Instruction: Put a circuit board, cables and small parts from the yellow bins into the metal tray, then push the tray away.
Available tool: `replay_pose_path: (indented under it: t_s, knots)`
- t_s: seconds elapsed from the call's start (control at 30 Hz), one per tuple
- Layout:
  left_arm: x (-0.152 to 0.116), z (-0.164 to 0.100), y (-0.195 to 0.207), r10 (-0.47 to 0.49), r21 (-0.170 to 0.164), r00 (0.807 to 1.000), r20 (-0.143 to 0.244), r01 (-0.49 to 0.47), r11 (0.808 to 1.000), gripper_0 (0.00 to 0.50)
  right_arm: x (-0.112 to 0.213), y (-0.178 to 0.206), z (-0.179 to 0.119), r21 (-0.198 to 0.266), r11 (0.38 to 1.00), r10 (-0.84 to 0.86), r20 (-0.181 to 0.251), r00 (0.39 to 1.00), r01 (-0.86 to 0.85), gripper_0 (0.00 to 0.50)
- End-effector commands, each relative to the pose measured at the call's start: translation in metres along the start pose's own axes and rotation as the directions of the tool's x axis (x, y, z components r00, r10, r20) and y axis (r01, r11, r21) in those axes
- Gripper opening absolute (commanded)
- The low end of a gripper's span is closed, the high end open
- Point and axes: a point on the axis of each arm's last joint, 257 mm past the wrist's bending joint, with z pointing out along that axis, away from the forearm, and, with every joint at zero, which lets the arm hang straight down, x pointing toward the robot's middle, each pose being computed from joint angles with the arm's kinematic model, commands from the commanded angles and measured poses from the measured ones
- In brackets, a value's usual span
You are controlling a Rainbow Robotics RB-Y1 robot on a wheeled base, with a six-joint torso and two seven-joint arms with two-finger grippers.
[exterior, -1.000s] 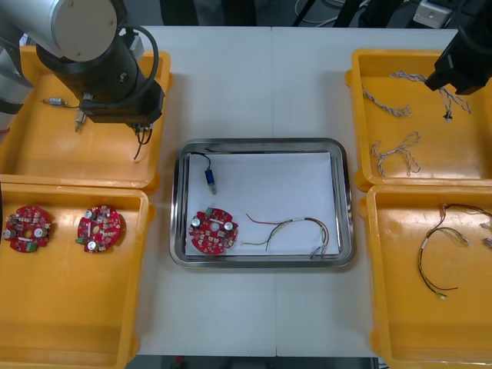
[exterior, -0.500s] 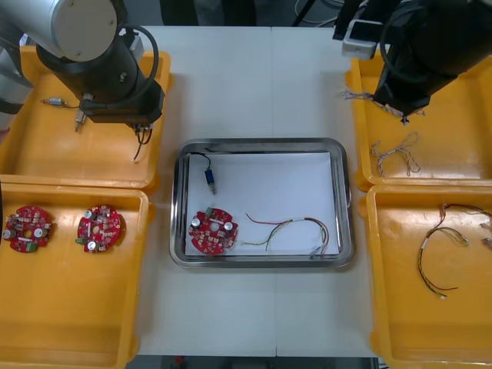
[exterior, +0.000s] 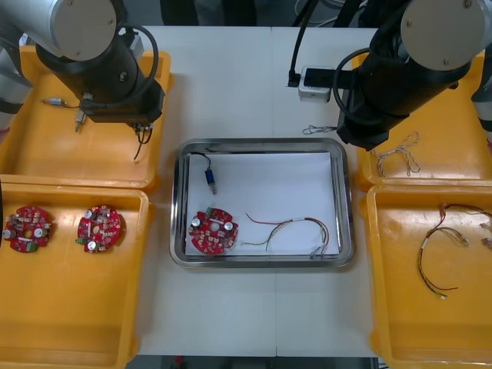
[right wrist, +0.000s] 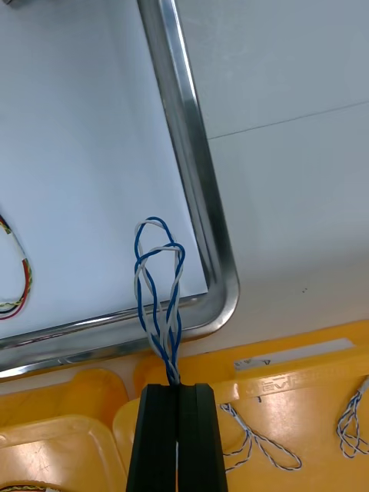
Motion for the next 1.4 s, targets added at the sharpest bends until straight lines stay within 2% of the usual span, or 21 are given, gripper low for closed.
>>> replay_pose_path:
  t_s: [0.03,0.23,0.5,0.87,1.0,1.4]
  knots:
    - [-0.004,-0.01,-0.008,-0.068,0.033,0.997,0.022,0.068,0.997,0.0,-0.011,0.025,0.006,-0.007,1.0,-0.022,0.02,1.0,0.022,0.0]
    - [-0.004,-0.01,-0.008,-0.069,0.035,0.997,0.021,0.069,0.997,0.0,-0.01,0.051,0.022,-0.033,0.997,-0.069,0.0,0.998,0.069,0.0]
    - [-0.004,-0.011,-0.008,-0.07,0.036,0.997,0.022,0.069,0.997,0.0,-0.033,0.063,0.044,0.013,0.992,-0.122,-0.011,0.993,0.122,0.0]
    - [-0.005,-0.011,-0.007,-0.073,0.037,0.997,0.023,0.072,0.997,0.0,-0.059,0.066,0.067,0.033,0.991,-0.13,0.035,0.991,0.128,0.0]
    - [-0.005,-0.012,-0.007,-0.077,0.039,0.997,0.024,0.076,0.996,0.0,-0.06,0.064,0.077,0.062,0.987,-0.149,0.014,0.989,0.148,0.0]
    - [-0.005,-0.011,-0.007,-0.08,0.038,0.997,0.022,0.079,0.996,0.0,-0.047,0.063,0.106,0.016,0.993,-0.12,-0.007,0.993,0.121,0.0]
